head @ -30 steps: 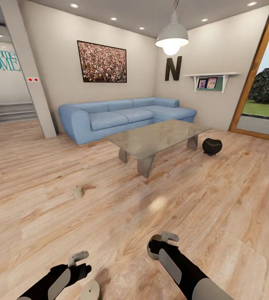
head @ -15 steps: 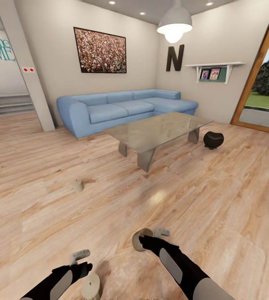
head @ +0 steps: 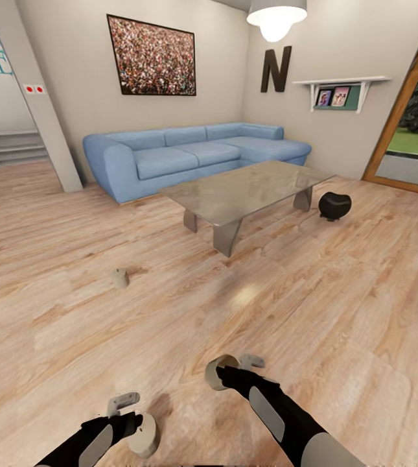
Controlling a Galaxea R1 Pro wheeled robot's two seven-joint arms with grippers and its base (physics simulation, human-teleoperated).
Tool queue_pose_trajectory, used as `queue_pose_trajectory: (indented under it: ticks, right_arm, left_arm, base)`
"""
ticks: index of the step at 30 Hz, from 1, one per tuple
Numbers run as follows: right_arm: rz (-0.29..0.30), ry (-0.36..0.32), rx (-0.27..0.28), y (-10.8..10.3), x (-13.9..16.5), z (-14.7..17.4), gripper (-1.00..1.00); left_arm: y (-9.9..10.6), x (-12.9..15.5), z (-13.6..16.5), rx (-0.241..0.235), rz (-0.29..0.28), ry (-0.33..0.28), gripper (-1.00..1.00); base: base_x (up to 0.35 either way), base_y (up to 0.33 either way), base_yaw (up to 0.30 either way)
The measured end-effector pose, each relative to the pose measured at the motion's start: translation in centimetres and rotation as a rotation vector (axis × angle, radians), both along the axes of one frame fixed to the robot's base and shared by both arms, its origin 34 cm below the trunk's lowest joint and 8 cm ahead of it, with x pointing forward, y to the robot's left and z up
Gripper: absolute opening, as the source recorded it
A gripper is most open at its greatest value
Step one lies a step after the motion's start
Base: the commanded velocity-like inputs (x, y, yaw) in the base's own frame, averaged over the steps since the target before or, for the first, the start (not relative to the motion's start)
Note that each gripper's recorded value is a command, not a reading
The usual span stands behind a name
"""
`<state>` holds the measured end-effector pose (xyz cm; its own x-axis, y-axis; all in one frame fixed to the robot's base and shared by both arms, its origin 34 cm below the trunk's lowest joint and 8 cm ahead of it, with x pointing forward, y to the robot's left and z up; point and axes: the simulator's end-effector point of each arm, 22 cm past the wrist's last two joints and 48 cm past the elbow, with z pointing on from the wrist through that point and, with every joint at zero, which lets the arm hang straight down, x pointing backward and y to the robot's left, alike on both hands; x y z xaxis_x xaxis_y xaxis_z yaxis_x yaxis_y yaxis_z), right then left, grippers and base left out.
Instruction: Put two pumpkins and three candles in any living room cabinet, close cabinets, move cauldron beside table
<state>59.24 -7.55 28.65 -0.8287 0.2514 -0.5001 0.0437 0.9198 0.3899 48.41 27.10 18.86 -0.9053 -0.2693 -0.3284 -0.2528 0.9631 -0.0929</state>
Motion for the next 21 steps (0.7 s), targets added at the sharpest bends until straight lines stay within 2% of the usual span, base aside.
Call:
queue_pose_trajectory:
  ticks: [5, 12, 17, 21]
  right_arm:
    - [0.0, 0.014, 0.002, 0.1, -0.3, -0.9, -1.0]
    - [0.025, -0.013, 0.049, 1.9, 1.1, 0.7, -1.0]
    - [0.088, -0.054, 0.119, 5.0, 3.0, 4.9, -1.0]
    - [0.139, -0.119, 0.183, 7.4, 4.6, 9.8, -1.0]
  left_arm:
    - [0.1, -0.8, -1.0, 0.003, 0.0, 0.024, 1.0]
    - [0.1, -1.7, -2.1, 0.003, -0.001, 0.052, 1.0]
    - [0.1, -2.4, -2.9, 0.004, -0.003, 0.072, 1.0]
    - [0.1, -2.9, -3.5, 0.004, -0.003, 0.085, 1.0]
  base:
    - [0.0, 0.0, 0.0]
    - [0.0, 0.0, 0.0]
    - [0.0, 0.0, 0.0]
    - [0.0, 0.0, 0.0]
